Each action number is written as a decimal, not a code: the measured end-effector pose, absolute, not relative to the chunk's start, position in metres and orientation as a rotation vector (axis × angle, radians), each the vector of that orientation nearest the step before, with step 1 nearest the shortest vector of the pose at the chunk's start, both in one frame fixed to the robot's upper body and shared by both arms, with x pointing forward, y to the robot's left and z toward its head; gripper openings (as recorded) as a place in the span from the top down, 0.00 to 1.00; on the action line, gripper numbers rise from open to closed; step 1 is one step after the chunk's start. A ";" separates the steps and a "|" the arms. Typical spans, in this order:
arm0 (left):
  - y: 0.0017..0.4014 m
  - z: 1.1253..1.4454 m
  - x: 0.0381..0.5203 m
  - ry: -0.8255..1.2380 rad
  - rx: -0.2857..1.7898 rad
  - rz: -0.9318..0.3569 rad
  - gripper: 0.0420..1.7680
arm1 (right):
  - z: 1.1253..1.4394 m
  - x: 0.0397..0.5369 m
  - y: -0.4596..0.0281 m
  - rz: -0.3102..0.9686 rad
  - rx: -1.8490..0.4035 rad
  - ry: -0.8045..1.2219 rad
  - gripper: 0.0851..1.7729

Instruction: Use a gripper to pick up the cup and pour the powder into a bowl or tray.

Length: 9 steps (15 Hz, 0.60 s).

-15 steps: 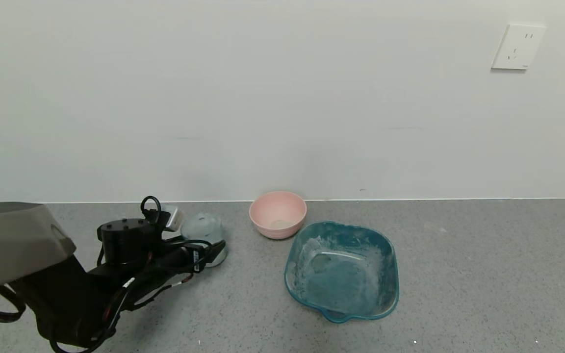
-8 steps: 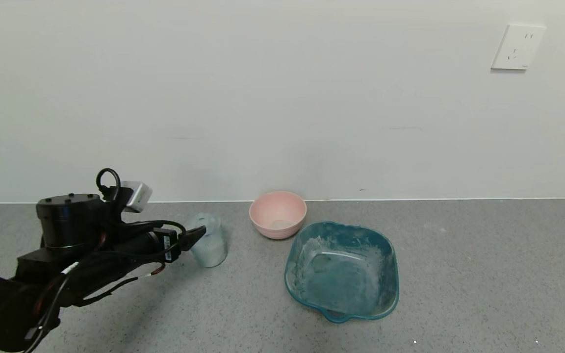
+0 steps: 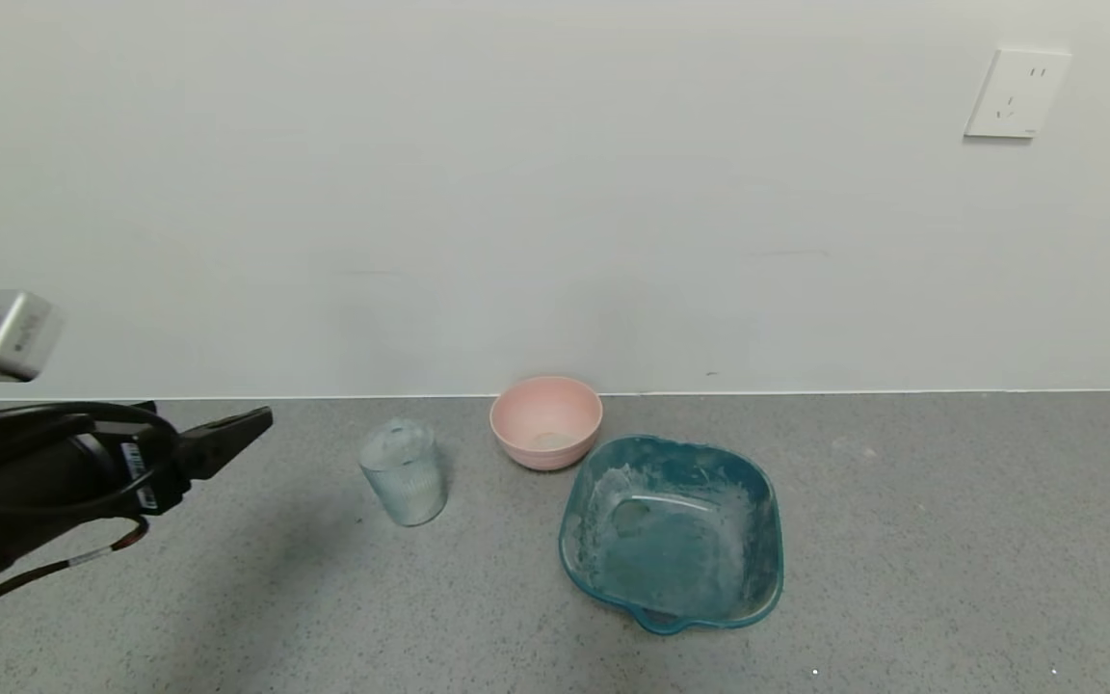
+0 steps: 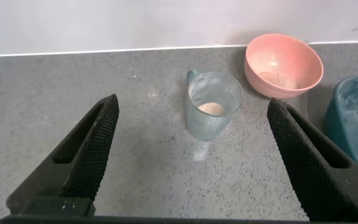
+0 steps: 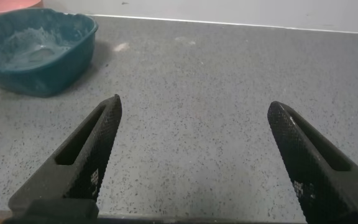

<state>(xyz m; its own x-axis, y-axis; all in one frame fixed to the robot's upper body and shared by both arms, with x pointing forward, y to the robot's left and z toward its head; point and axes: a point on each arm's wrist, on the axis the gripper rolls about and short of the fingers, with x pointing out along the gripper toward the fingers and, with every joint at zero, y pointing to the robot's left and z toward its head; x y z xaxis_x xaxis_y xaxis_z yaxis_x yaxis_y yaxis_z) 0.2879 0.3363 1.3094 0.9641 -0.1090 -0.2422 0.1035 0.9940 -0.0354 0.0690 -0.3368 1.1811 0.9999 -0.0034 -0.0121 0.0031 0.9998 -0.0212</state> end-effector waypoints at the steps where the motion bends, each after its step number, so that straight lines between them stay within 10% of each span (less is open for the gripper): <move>1: 0.338 1.316 0.273 0.236 -0.024 -0.094 0.04 | 1.181 0.069 -0.337 -0.003 -0.022 0.012 0.04; 9: 0.335 1.334 0.153 0.141 -0.022 -0.046 0.03 | 1.181 0.069 -0.337 -0.003 -0.021 0.013 0.04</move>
